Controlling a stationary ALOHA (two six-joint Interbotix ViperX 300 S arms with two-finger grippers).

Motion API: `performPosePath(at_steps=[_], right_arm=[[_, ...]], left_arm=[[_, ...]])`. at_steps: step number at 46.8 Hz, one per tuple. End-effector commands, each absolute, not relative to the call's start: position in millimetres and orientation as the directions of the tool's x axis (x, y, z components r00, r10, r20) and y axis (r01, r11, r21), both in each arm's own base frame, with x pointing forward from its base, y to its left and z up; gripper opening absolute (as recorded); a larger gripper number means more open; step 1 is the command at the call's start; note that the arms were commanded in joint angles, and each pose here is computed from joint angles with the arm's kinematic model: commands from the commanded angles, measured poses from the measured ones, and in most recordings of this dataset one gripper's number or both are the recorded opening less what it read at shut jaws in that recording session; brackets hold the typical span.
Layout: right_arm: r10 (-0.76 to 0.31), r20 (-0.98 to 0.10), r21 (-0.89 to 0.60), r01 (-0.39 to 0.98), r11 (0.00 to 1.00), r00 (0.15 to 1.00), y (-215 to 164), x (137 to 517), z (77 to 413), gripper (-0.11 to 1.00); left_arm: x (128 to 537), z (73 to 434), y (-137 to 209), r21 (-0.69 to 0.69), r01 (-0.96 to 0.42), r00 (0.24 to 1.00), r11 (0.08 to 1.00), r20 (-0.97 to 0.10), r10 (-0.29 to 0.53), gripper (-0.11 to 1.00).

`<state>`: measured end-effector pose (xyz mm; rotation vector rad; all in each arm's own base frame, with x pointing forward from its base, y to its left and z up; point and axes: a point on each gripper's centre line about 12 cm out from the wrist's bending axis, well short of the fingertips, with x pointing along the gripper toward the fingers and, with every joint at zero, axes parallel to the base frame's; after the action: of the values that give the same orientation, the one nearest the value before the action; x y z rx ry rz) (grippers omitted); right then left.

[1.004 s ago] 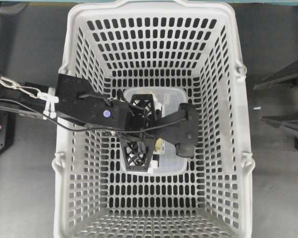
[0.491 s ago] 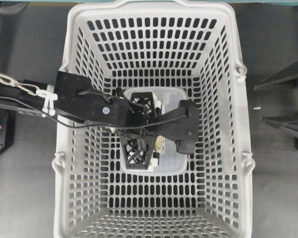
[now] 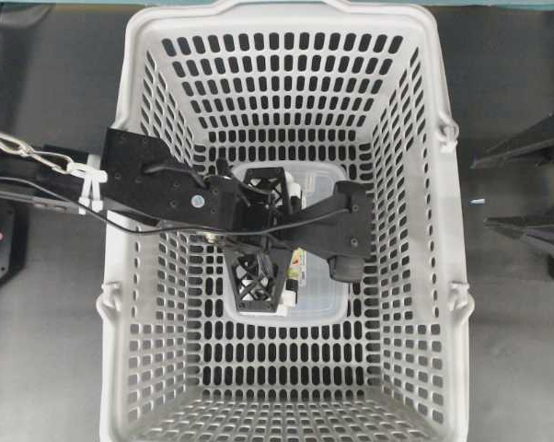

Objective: Pick up the cellophane tape from the shopping basket with the left arm.

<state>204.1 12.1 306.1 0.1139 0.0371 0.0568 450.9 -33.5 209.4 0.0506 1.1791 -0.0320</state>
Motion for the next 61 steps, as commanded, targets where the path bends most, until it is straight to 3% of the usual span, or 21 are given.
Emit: performPosePath(at_steps=[1,14,19,26,28,43,61], right_arm=[[0.063,-0.012,0.119,-0.061,0.991,0.998,13,206,314,0.72],[0.063,-0.015,0.118,-0.061,0.991,0.998,13,207,313,0.72],[0.063,-0.017,0.119,-0.060,0.991,0.998,13,207,312,0.72],[0.063,-0.015,0.118,-0.061,0.991,0.998,13,207,313,0.72],[0.063,-0.015,0.119,-0.061,0.991,0.998,13,207,313,0.72],[0.066,-0.006,0.119,-0.065,0.991,0.998,14,207,314,0.72],[0.080,-0.008,0.119,-0.078,0.990,0.997,17,206,313,0.72]], left_arm=[[450,210,-29,0.026,0.045,0.397,0.999,-0.918,0.006,0.89],[450,207,-29,0.025,0.046,0.421,0.999,-0.907,0.003,0.82],[449,206,-30,0.025,0.049,0.417,0.998,-0.909,0.002,0.58],[448,210,-32,0.024,0.055,0.425,0.998,-0.905,-0.001,0.16],[448,211,-32,0.025,0.055,0.428,0.998,-0.904,-0.001,0.10],[446,232,-37,0.026,0.067,0.458,0.997,-0.889,-0.008,0.10],[440,315,-46,0.027,0.076,0.445,0.997,-0.896,-0.010,0.10]])
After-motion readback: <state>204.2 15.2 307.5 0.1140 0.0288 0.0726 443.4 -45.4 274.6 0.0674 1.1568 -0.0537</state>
